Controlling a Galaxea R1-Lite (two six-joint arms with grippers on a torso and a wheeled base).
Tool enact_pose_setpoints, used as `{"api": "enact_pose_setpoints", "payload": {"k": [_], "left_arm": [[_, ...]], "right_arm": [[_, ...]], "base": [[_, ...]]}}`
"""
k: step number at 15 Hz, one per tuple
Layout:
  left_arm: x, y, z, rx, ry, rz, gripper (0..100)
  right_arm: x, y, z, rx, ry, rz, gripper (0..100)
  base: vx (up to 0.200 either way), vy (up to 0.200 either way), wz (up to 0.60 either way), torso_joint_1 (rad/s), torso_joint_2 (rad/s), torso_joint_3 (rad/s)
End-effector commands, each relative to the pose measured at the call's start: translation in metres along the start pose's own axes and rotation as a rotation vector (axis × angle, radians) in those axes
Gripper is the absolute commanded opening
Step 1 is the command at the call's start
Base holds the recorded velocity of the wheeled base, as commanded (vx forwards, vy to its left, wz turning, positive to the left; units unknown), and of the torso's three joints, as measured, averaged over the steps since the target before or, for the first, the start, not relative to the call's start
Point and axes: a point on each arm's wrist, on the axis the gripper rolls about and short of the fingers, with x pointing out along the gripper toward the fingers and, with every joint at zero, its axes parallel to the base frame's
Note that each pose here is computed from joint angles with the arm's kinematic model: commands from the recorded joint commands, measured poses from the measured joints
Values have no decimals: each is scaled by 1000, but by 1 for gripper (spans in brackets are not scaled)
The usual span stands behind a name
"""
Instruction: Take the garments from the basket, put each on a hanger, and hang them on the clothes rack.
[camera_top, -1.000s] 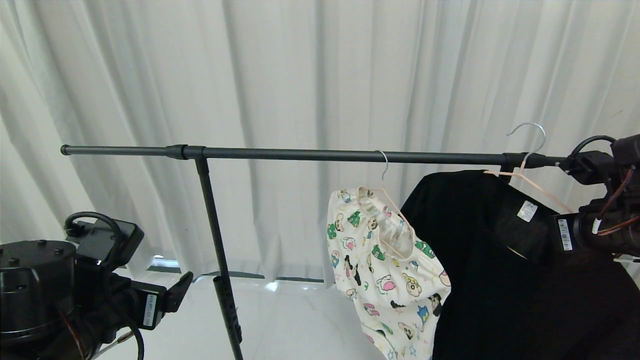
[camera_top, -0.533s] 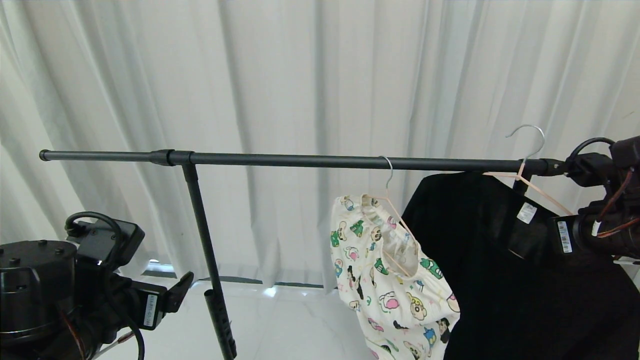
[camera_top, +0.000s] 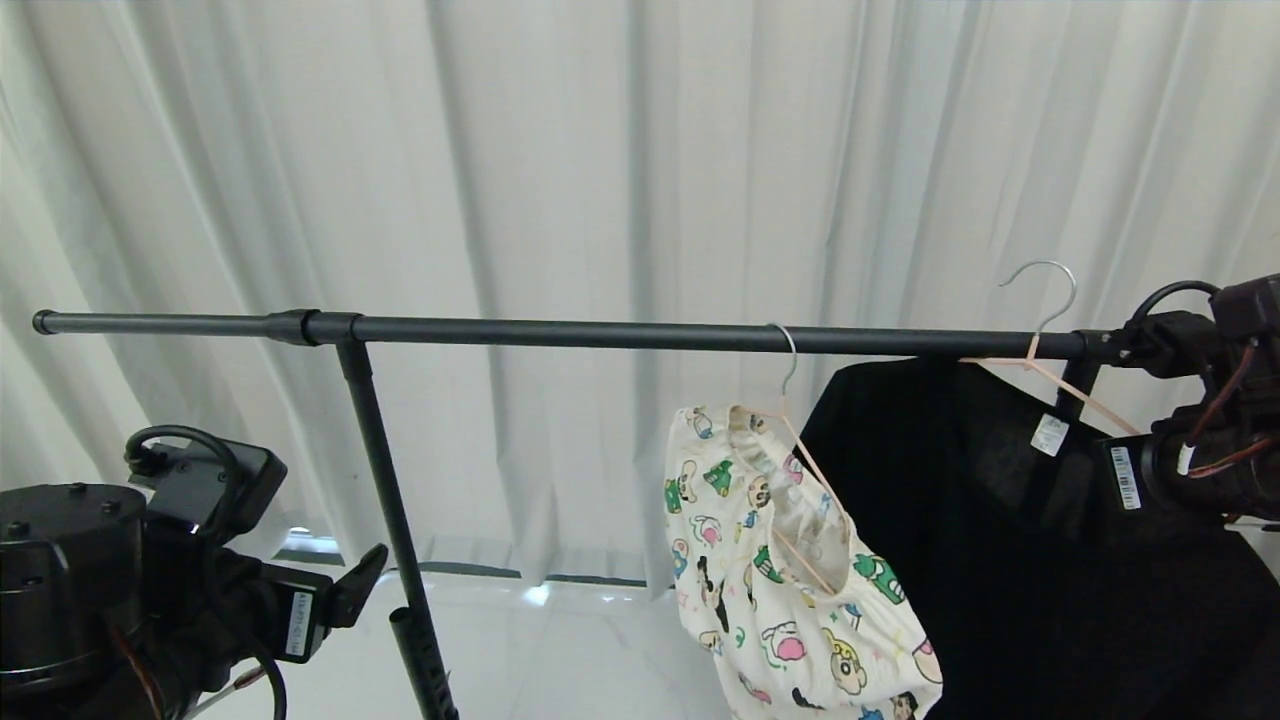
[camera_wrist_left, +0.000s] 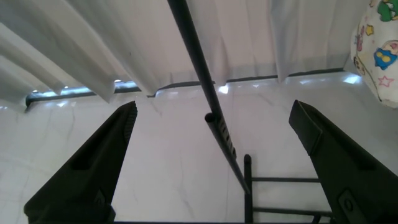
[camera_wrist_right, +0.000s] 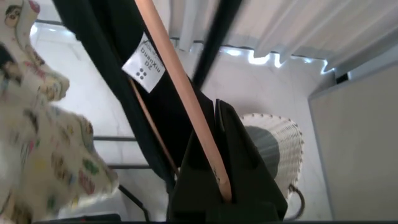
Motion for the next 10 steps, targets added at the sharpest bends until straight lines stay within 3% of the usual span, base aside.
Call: {"api": "enact_pose_setpoints", "payload": {"k": [1,8,10], "left_arm": [[-1,0,0,0,-4,-1,100],[-1,0,1,0,-8,-2,100],[-2,-1,1,11,-10,-7,100]], "right_arm": [[-1,2,-2,-7,9,7,0],[7,13,-7,-48,56,0,0],[17,17,-18,-68,108,-8,0]], "base": [[0,0,0,0,0,0],[0,0,0,0,0,0],[0,0,0,0,0,0]]}}
